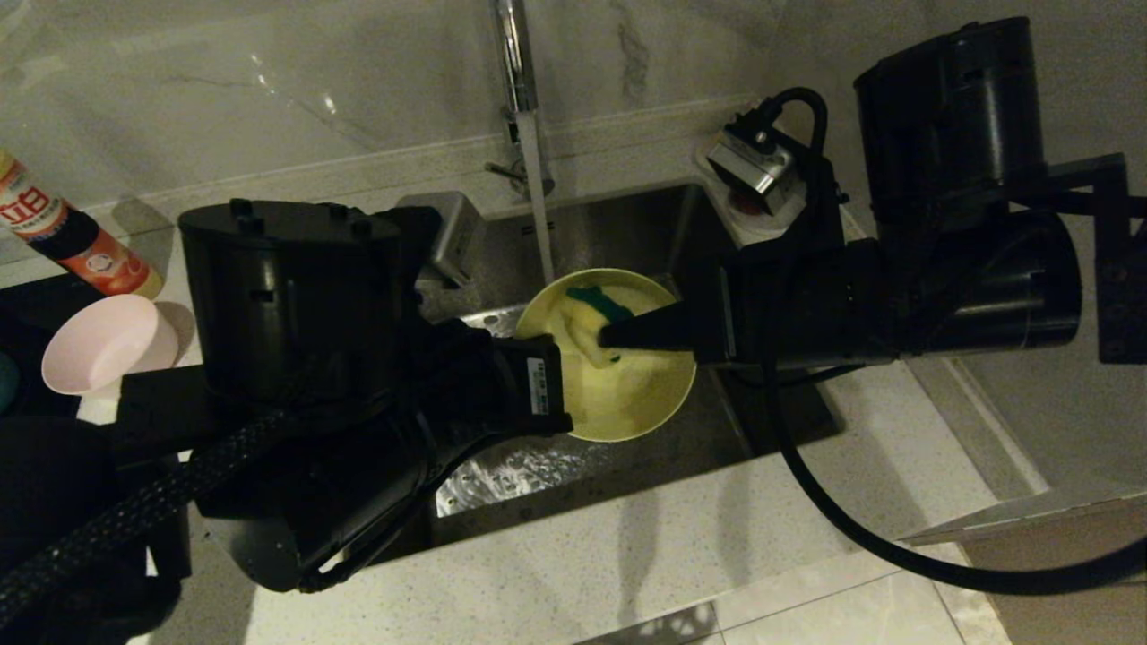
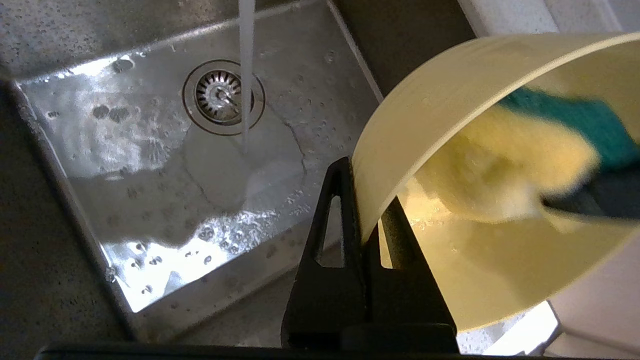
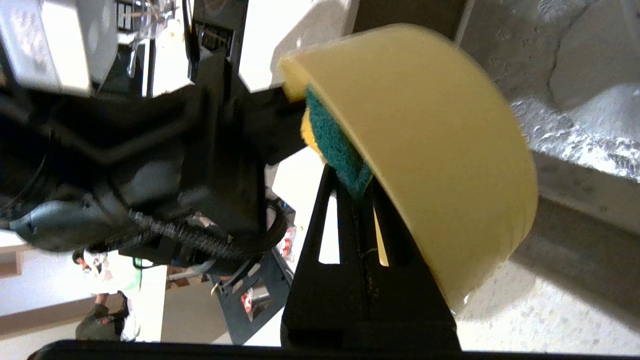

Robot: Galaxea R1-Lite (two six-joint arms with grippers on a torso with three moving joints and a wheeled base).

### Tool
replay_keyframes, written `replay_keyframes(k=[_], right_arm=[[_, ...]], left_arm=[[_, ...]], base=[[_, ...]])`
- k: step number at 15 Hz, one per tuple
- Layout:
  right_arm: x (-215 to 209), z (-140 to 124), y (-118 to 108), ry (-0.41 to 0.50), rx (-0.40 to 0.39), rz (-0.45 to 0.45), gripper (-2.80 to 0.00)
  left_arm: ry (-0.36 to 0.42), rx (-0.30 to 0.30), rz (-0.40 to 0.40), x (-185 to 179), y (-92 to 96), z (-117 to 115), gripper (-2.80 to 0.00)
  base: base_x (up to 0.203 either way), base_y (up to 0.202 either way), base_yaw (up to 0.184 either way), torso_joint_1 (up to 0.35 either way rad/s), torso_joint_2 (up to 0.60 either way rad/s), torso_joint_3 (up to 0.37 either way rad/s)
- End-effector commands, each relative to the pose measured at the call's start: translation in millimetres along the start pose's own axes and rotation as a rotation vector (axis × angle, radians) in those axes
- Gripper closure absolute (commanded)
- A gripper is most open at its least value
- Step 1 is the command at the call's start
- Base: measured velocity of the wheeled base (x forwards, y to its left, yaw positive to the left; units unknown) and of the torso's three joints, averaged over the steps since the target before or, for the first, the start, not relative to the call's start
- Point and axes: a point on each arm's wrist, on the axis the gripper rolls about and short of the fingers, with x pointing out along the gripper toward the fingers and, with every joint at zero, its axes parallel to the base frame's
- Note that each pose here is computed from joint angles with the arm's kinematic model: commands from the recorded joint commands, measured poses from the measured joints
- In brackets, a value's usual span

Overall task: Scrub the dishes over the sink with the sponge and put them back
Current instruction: Wipe the bowl

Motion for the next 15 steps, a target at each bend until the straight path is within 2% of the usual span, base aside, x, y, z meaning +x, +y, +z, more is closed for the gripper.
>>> replay_keyframes(k=[1, 3, 7, 10, 15], right_arm=[[6.7, 3.7, -3.3, -0.002, 0.006, -0.004, 0.0], [0.0, 6.8, 5.0, -0.016, -0.005, 0.014, 0.0], [-5.0, -0.8, 21.0, 0.014, -0.011, 0.038, 0.0], [-8.3, -11.1, 15.9, 0.048, 0.004, 0.015, 0.0], [-24.4, -12.0, 8.6, 0.028, 0.019, -0.014, 0.0]], left_arm=[[-0.018, -0.008, -0.008, -2.3, 0.2, -2.6, 0.0], [-0.024, -0.01, -0.014, -3.0, 0.0, -5.9, 0.0], [-0.041, -0.022, -0.013, -2.4, -1.0, -1.2, 0.0], [-0.054, -0.026, -0.013, -3.6, -1.1, 2.8, 0.0], [-0.056, -0.022, 0.002, -6.0, 3.3, 4.0, 0.0]], base=[[0.0, 0.0, 0.0, 0.0, 0.0, 0.0], [0.0, 0.0, 0.0, 0.0, 0.0, 0.0], [0.0, 0.0, 0.0, 0.0, 0.0, 0.0], [0.0, 0.0, 0.0, 0.0, 0.0, 0.0], [0.0, 0.0, 0.0, 0.0, 0.0, 0.0]])
